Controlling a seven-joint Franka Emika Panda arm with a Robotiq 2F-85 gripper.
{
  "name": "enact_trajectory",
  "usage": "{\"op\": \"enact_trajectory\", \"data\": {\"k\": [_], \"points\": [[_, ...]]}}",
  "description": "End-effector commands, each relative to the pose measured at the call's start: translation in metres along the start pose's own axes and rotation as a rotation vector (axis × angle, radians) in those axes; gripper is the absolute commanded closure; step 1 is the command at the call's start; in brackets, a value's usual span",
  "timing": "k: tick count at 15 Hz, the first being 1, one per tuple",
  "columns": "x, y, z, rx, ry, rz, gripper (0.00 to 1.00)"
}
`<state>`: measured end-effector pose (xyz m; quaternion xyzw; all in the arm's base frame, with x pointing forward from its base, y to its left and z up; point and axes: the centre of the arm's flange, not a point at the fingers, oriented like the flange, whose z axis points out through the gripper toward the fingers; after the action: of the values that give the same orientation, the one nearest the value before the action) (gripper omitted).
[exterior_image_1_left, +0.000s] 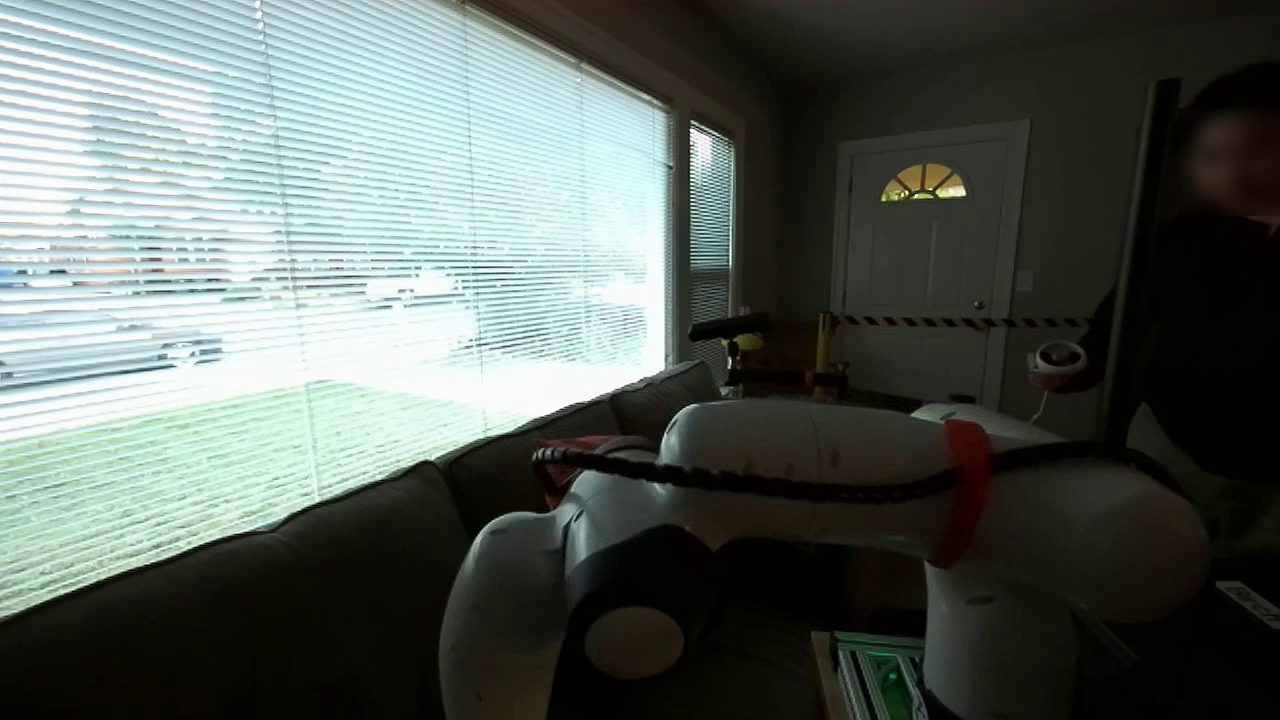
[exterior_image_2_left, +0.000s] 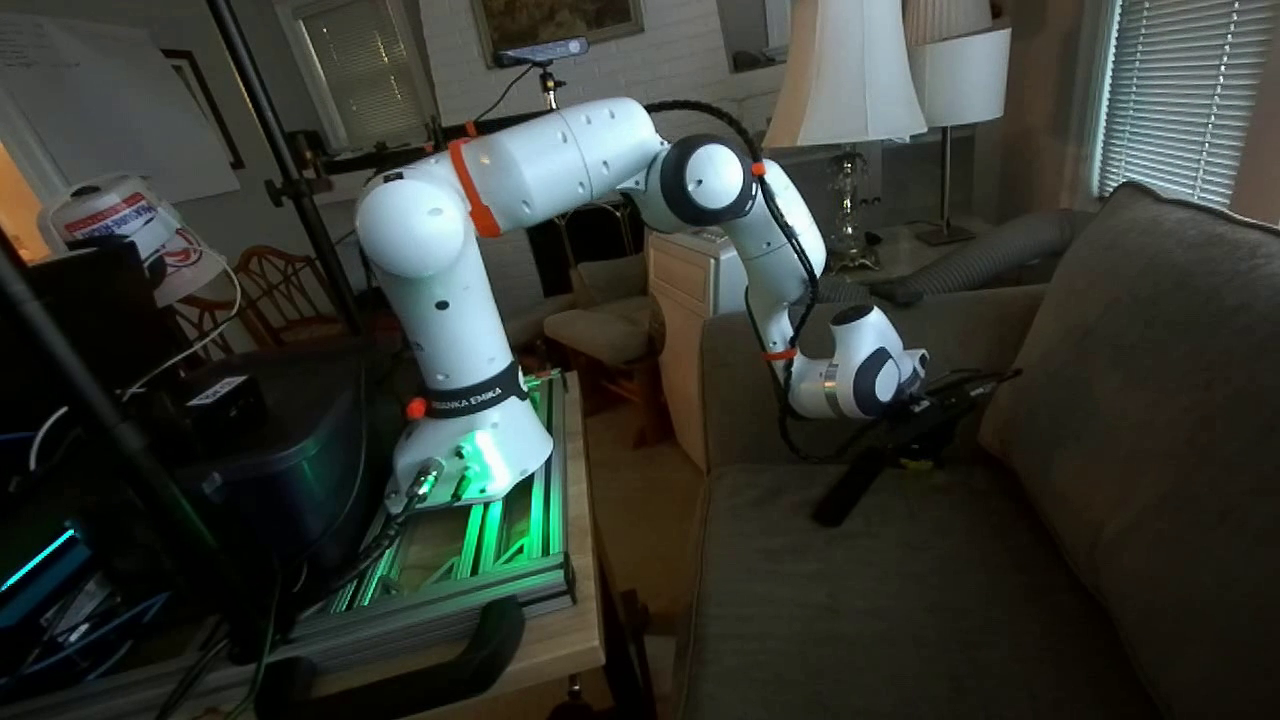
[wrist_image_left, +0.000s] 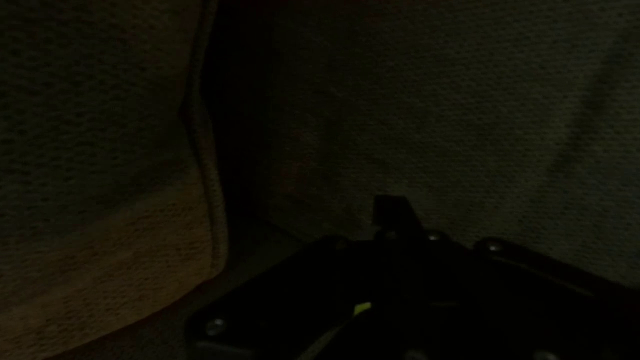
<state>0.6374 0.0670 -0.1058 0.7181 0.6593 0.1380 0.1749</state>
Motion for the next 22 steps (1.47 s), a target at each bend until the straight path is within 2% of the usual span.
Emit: {"op": "enact_trajectory", "data": {"k": [1, 3, 7, 11, 13, 18, 22], "points": [[0.011, 0.004, 0.043, -0.09, -0.017, 0.023, 1.0], [0.015, 0.007, 0.05, -0.125, -0.008, 0.027, 1.0], [0.02, 0.031, 0.039, -0.19, 0.005, 0.059, 1.0], [0.026, 0.025, 0.039, -0.158, 0.023, 0.108, 1.0], [0.029, 0.018, 0.041, -0.117, 0.052, 0.16, 1.0], [0.046, -0.011, 0.047, 0.065, 0.213, 0.334, 1.0], [0.044, -0.009, 0.033, 0.192, 0.29, 0.464, 1.0]]}}
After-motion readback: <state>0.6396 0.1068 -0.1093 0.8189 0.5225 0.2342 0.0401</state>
